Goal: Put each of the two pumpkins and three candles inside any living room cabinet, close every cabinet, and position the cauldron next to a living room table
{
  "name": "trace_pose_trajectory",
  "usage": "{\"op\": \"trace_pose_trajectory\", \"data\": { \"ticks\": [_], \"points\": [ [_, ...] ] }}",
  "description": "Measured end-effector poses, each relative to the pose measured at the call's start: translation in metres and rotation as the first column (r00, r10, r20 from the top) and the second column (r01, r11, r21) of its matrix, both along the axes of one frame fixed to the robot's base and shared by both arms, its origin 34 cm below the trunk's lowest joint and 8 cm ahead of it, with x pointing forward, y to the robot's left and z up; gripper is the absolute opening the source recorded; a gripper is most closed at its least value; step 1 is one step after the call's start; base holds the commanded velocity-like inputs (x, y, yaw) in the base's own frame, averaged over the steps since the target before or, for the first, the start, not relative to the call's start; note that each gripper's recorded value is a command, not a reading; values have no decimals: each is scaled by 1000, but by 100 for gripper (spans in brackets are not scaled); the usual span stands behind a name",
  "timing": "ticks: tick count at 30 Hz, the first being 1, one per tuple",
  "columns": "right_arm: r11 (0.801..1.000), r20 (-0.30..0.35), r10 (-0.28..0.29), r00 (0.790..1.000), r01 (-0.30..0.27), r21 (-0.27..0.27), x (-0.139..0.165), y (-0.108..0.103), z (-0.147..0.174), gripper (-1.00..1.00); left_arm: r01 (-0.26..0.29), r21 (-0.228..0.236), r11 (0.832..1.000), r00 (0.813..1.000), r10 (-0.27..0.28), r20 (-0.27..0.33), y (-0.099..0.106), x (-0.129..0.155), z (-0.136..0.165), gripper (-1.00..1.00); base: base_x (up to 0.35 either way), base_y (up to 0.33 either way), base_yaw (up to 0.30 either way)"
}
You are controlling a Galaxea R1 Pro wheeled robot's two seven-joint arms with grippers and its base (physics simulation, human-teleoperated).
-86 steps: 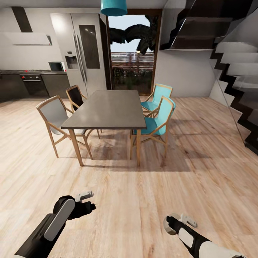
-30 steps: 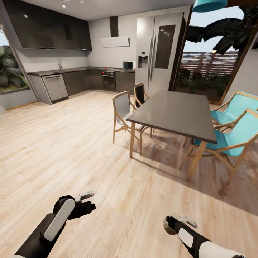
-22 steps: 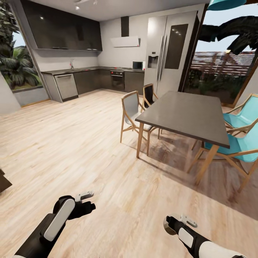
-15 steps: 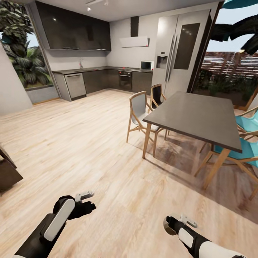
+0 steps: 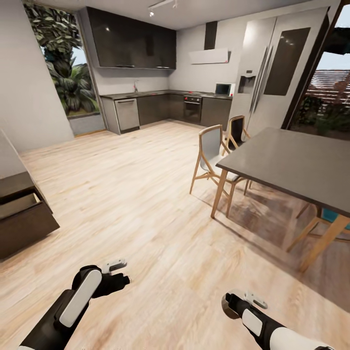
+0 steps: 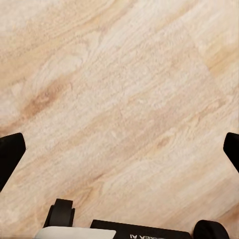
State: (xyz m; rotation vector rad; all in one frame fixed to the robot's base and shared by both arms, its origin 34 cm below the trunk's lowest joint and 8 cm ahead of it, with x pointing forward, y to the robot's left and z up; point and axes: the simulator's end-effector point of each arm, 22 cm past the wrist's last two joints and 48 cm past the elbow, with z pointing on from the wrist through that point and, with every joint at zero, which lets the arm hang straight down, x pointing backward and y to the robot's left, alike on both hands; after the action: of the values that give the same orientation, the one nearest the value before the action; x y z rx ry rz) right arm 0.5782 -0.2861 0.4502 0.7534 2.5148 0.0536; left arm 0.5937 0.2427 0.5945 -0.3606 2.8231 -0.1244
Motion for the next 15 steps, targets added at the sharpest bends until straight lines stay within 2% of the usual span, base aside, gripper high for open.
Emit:
{"op": "trace_pose_trajectory", "data": {
  "ticks": [15],
  "points": [
    [1000, -1, 0, 1000, 0, 0, 0, 0, 0, -100, 0, -1, 1000, 1000, 0, 0, 0, 0, 0, 100, 0, 0, 285]
  ]
}}
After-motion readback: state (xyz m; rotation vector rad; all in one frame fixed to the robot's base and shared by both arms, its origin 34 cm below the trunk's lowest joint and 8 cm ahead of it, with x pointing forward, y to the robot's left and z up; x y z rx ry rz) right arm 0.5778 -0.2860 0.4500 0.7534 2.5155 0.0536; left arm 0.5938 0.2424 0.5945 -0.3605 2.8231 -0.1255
